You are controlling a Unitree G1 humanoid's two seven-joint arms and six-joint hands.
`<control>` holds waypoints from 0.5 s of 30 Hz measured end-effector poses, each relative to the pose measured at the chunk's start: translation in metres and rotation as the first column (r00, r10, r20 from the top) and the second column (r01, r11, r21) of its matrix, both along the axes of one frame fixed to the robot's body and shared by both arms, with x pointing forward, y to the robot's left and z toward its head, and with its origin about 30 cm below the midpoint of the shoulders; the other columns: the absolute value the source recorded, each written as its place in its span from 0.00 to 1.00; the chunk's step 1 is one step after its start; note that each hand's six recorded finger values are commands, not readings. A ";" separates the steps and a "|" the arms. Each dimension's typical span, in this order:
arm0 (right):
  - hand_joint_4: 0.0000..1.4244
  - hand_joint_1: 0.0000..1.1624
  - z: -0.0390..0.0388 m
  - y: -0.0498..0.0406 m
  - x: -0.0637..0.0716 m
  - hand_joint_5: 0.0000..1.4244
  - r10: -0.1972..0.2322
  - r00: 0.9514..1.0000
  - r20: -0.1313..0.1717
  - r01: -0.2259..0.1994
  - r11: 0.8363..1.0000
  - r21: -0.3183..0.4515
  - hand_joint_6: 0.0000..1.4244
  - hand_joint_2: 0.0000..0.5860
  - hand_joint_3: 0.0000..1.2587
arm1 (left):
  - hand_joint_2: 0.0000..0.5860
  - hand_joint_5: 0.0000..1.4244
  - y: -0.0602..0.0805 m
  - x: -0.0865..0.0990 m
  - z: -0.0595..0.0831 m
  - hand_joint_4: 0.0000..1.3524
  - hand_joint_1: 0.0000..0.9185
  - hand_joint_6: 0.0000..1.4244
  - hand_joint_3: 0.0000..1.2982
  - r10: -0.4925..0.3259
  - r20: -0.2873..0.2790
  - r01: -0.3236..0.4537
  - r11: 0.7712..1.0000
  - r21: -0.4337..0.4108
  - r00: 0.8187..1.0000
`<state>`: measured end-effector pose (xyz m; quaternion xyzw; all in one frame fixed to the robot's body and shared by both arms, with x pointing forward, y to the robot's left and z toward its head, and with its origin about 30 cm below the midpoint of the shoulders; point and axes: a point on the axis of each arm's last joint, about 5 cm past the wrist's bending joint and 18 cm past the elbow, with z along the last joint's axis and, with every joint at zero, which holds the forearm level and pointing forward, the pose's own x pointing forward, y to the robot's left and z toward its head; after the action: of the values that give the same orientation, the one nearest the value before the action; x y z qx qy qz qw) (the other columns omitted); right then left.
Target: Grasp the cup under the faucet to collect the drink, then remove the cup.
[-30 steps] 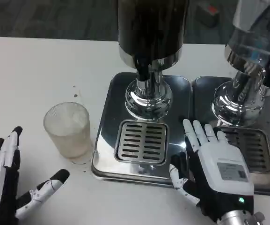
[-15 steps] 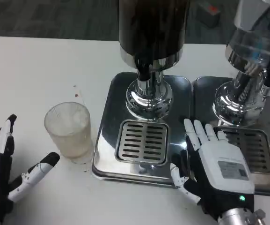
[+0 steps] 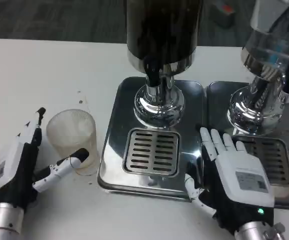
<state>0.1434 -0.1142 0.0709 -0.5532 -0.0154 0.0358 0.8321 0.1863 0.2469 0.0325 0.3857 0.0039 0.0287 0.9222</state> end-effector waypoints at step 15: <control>0.00 0.30 0.0033 0.0001 0.000 0.00 -0.005 1.000 0.005 0.005 1.000 0.004 0.00 0.96 0.00 | 0.06 0.04 -0.006 0.012 -0.004 0.00 0.20 0.03 0.00 -0.046 -0.020 0.045 0.998 -0.044 0.999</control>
<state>0.1436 -0.1141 0.0743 -0.5516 -0.0163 0.0324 0.8333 0.1985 0.2405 0.0286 0.3657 0.0055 0.0034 0.9307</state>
